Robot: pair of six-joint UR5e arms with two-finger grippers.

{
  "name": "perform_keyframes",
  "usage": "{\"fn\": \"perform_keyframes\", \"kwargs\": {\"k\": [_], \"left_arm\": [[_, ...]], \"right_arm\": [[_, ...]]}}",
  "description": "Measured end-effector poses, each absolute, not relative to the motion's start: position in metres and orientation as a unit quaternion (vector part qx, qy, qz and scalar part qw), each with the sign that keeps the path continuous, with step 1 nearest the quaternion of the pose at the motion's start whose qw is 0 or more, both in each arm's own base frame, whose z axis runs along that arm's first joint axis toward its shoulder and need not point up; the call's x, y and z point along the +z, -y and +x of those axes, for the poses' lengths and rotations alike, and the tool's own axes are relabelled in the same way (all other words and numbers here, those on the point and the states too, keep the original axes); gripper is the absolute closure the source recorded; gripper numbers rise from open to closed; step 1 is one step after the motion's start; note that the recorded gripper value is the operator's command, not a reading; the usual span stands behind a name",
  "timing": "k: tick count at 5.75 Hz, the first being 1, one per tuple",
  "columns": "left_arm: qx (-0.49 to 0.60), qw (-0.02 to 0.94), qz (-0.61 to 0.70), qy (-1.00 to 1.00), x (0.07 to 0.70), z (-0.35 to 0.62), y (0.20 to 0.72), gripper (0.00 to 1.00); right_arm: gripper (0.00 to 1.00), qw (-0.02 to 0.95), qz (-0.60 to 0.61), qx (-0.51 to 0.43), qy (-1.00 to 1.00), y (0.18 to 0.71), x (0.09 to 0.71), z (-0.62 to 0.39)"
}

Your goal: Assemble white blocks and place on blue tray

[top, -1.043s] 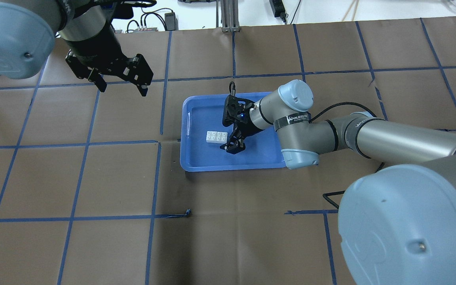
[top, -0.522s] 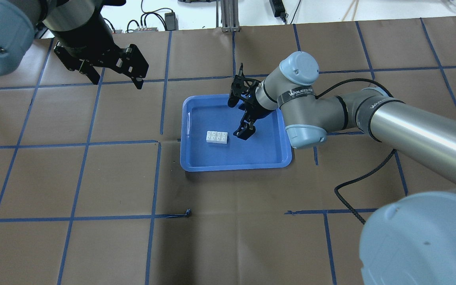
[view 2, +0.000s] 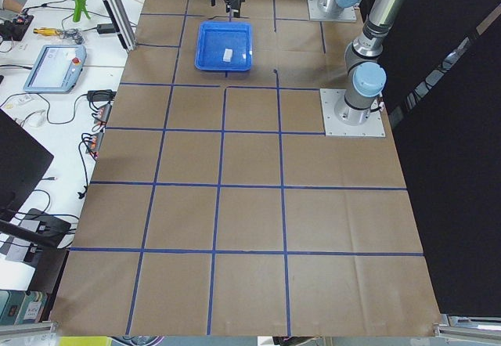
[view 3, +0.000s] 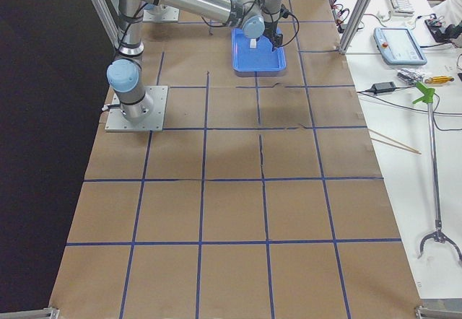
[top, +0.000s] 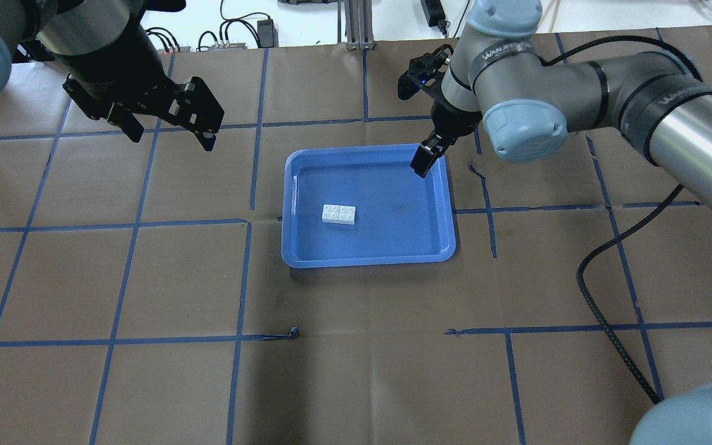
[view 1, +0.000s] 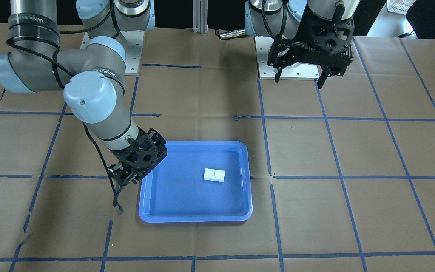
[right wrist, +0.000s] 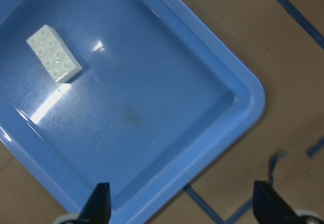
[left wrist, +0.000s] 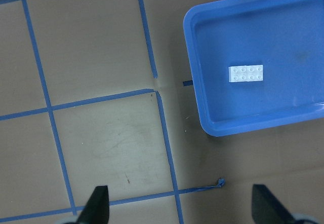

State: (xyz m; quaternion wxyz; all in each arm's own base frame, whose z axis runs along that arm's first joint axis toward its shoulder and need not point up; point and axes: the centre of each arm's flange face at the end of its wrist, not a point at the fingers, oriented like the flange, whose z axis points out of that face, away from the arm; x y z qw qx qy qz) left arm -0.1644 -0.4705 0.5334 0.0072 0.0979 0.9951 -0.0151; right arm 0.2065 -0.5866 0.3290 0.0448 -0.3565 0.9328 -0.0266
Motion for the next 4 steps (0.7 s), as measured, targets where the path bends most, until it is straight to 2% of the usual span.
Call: {"fn": "perform_keyframes", "kwargs": {"k": [2, 4], "left_arm": [[-0.008, 0.008, 0.114, -0.993, 0.528, -0.179, 0.461, 0.01], [-0.012, 0.008, 0.111, -0.994, 0.531, -0.179, 0.459, 0.01]], "right_arm": [[0.0, -0.007, -0.161, 0.018, -0.987, 0.571, 0.393, 0.173], [0.0, -0.019, -0.048, 0.027, -0.998, 0.538, 0.453, 0.156]]}}
